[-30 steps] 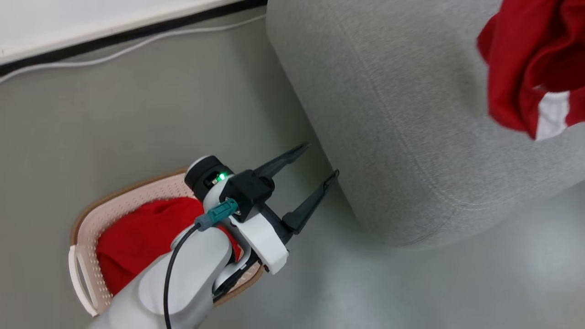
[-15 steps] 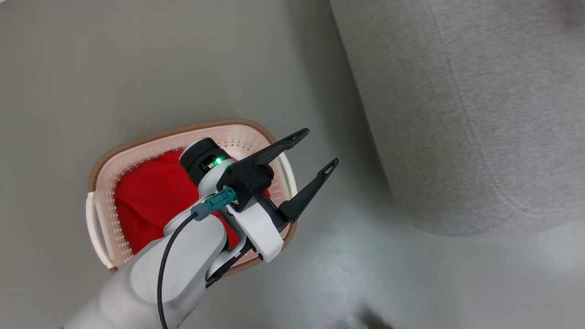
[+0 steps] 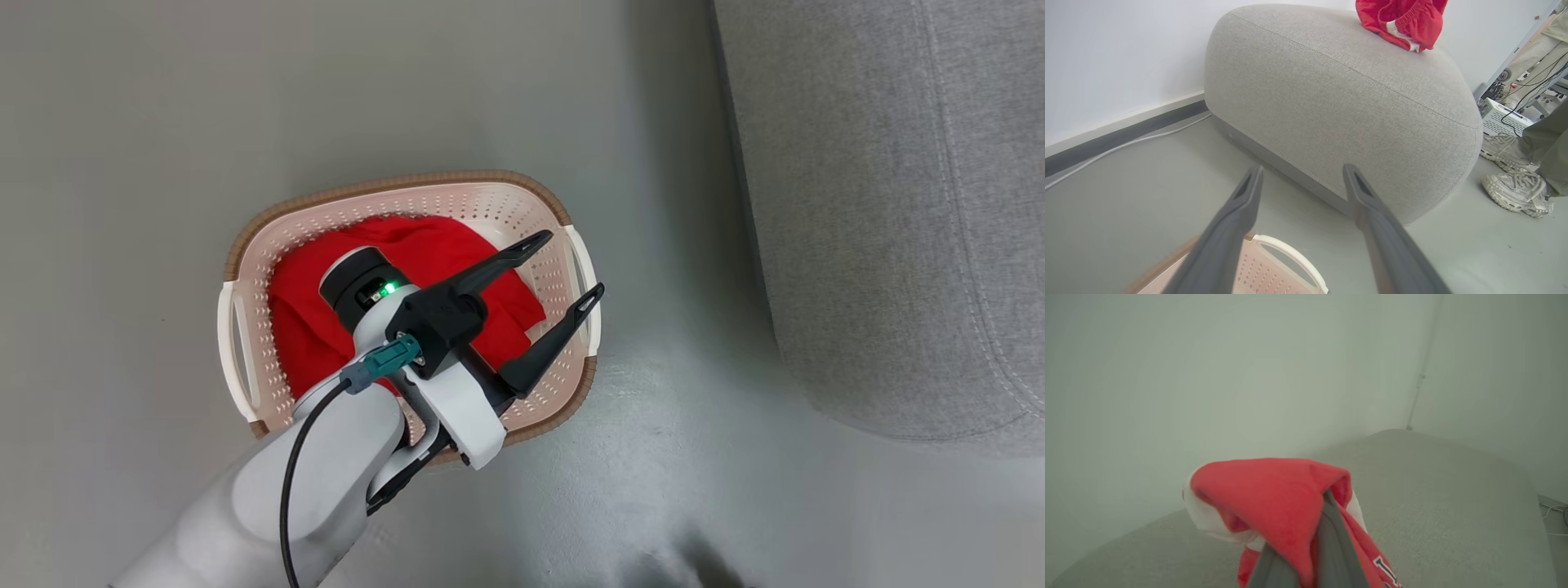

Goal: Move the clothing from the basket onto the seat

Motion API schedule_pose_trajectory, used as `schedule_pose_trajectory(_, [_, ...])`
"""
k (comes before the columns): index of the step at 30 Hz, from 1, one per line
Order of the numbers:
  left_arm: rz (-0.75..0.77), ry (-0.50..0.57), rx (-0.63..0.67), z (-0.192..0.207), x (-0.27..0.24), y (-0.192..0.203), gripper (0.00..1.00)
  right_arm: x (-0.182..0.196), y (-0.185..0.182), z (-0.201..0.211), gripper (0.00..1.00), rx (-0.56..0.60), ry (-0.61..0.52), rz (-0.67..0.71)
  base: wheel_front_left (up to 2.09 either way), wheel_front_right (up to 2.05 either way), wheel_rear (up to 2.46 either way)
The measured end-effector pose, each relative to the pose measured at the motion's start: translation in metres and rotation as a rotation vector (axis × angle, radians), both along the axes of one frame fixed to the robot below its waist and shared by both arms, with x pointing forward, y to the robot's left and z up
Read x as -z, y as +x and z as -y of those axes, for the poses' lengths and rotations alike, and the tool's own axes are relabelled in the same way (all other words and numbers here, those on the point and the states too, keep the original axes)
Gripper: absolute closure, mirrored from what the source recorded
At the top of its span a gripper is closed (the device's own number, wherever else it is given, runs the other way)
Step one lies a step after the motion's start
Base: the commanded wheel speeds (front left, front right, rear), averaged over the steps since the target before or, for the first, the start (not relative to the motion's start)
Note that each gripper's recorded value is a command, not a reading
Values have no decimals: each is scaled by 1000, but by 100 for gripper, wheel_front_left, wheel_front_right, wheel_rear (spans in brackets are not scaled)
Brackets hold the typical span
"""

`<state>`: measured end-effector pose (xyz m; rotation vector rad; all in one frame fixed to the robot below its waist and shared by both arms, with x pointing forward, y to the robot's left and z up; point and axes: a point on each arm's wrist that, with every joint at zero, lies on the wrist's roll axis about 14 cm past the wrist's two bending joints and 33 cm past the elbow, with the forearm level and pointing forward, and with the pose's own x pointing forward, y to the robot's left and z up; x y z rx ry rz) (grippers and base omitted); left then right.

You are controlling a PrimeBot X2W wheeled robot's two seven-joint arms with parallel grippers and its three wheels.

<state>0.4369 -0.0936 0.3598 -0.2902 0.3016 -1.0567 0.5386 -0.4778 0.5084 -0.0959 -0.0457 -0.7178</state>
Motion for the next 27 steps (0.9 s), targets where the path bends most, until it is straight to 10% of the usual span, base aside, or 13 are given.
schedule_pose_trajectory(8, [-10, 6, -6, -2, 5, 1, 0, 68, 1, -19, 97, -38, 181, -144, 0, 0, 0])
schedule_pose_trajectory(10, [-5, 4, -6, -1, 1, 0, 0, 75, 1, -27, 13, -61, 198, -169, 0, 0, 0])
schedule_pose_trajectory(11, [-1, 2, -8, 0, -2, 1, 0, 77, 0, -31, 0, -79, 190, -192, 0, 0, 0])
schedule_pose_trajectory(27, [58, -28, -113, -11, -56, 1, 0, 96, -38, -112, 0, -320, 208, -256, 0, 0, 0])
